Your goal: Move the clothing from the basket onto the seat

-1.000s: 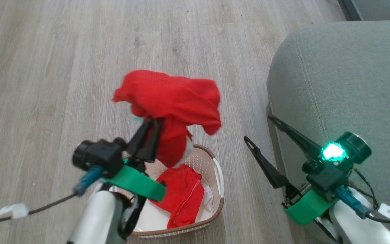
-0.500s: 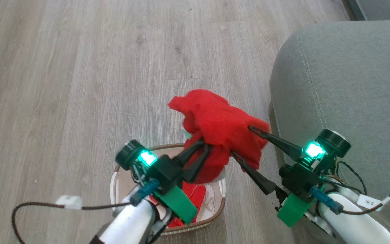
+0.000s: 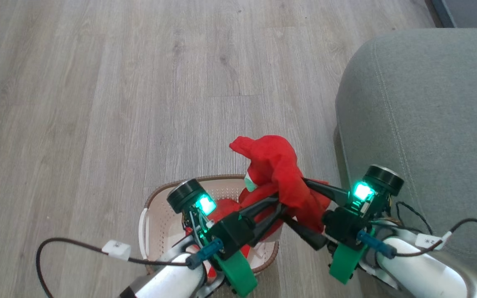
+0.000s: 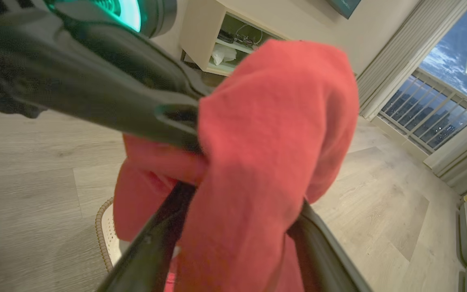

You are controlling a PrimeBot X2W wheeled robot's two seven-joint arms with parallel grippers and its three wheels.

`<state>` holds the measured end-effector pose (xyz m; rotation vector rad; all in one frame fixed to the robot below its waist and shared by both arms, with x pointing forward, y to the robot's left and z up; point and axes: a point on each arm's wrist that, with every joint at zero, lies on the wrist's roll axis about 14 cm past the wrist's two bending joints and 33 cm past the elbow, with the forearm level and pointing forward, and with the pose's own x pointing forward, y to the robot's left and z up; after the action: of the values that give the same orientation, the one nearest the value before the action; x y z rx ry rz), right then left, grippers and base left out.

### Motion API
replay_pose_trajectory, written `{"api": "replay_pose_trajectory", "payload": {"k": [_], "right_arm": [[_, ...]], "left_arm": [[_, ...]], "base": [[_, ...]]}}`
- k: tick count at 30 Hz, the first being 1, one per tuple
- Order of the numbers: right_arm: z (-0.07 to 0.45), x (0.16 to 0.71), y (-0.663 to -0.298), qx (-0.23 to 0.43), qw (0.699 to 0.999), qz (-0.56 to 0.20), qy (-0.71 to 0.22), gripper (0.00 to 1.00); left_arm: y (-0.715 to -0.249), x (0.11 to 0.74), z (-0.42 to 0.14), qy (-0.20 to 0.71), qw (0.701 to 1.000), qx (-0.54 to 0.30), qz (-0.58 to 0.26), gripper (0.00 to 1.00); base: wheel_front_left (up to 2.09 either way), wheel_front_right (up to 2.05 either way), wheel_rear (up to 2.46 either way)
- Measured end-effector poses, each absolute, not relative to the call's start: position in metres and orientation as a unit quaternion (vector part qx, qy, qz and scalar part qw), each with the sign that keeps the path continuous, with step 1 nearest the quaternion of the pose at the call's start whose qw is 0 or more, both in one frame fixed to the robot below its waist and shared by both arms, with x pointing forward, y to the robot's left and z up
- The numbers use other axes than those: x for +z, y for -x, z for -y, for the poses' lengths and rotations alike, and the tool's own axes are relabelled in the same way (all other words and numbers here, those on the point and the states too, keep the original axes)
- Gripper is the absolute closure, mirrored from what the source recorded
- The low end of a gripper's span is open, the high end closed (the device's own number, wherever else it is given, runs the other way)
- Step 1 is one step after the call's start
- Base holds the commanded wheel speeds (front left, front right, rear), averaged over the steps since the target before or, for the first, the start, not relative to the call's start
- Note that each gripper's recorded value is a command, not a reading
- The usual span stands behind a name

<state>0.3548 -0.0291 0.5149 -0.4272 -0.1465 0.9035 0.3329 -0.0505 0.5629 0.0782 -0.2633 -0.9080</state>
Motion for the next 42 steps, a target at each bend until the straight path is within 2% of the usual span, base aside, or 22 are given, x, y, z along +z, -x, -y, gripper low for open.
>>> {"api": "replay_pose_trajectory", "payload": {"k": [1,2,12,13,14,16,20,28,42], "right_arm": [[0.029,0.515,-0.356,0.432,0.877,0.068,0.201,0.65],[0.029,0.516,-0.357,0.431,0.878,0.069,0.196,1.0],[0.031,0.541,-0.372,0.4,0.9,0.093,0.145,1.0],[0.032,0.544,-0.373,0.394,0.904,0.097,0.136,1.0],[0.032,0.547,-0.374,0.389,0.907,0.099,0.127,1.0],[0.036,0.551,-0.375,0.377,0.913,0.104,0.116,1.0],[0.047,0.556,-0.38,0.35,0.925,0.109,0.101,1.0],[0.097,0.565,-0.394,0.247,0.961,0.113,0.048,1.0],[0.17,0.529,-0.386,0.11,0.992,0.062,0.003,1.0]], "left_arm": [[-0.333,0.563,0.05,-0.034,0.89,-0.436,0.126,1.0],[-0.333,0.563,0.049,-0.032,0.891,-0.435,0.125,1.0],[-0.34,0.57,0.044,-0.002,0.9,-0.418,0.125,1.0],[-0.343,0.572,0.042,0.001,0.902,-0.413,0.128,0.91],[-0.344,0.575,0.041,0.004,0.903,-0.409,0.132,0.65],[-0.349,0.579,0.035,0.011,0.908,-0.396,0.136,0.01],[-0.357,0.587,0.024,0.022,0.917,-0.371,0.145,0.0],[-0.359,0.569,0.003,0.044,0.937,-0.326,0.118,0.0],[-0.332,0.522,0.012,0.055,0.936,-0.344,0.044,0.0]], "base": [[0.0,0.0,0.0],[0.0,0.0,0.0],[0.0,0.0,0.0],[0.0,0.0,0.0],[0.0,0.0,0.0],[0.0,0.0,0.0],[0.0,0.0,0.0],[0.0,0.0,0.0],[0.0,0.0,0.0]]}}
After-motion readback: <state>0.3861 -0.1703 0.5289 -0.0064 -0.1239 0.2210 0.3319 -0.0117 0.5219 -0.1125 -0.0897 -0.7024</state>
